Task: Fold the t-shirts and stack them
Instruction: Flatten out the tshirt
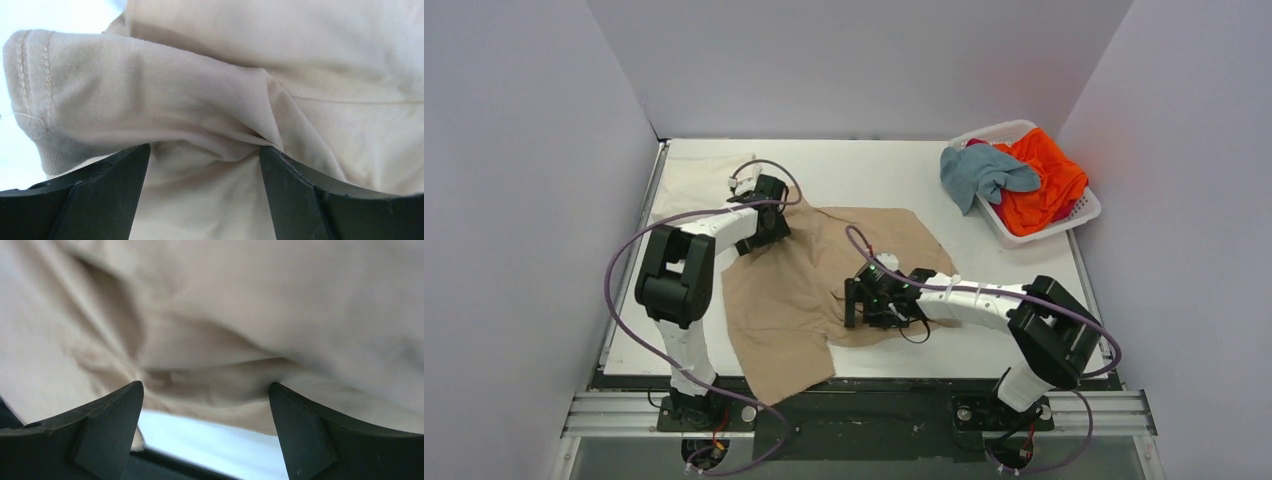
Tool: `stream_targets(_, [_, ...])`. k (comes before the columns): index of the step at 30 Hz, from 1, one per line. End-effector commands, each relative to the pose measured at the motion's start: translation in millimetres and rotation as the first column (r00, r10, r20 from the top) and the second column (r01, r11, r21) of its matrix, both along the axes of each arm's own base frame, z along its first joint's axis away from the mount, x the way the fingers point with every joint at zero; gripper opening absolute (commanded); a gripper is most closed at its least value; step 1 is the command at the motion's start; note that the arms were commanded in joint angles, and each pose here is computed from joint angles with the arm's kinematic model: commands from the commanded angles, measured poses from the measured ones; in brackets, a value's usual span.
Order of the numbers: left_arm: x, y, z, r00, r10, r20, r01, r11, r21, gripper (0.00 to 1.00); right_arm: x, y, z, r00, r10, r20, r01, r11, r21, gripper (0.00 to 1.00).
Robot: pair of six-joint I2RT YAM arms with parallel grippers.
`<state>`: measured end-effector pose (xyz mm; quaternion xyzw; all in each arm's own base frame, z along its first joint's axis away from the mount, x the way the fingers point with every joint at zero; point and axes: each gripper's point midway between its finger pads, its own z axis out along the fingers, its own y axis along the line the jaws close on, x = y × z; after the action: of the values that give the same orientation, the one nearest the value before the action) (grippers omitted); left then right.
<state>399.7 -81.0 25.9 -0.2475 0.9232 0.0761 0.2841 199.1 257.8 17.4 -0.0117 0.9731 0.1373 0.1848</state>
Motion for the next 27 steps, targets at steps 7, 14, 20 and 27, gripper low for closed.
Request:
stream_targets(7, [70,-1,69,0.992,-0.057,0.109,0.047,0.995,0.087,0.91,-4,23,73,0.986,0.144,0.084,-0.145,0.989,0.004,0.87])
stream_targets(14, [-12,23,109,0.993,0.05,0.106,-0.056,0.997,0.057,0.91,4,-88,88,0.979,-0.023,0.202,0.074,0.967,-0.245,0.88])
stream_targets(20, [-120,20,101,0.991,0.126,0.045,-0.126,0.992,-0.004,0.92,-20,-140,74,0.967,-0.138,0.216,0.193,0.947,-0.258,0.88])
stream_targets(27, [-246,38,49,0.969,0.199,-0.146,-0.199,0.98,0.015,0.92,-34,-157,50,0.961,-0.195,0.194,0.242,0.934,-0.261,0.87])
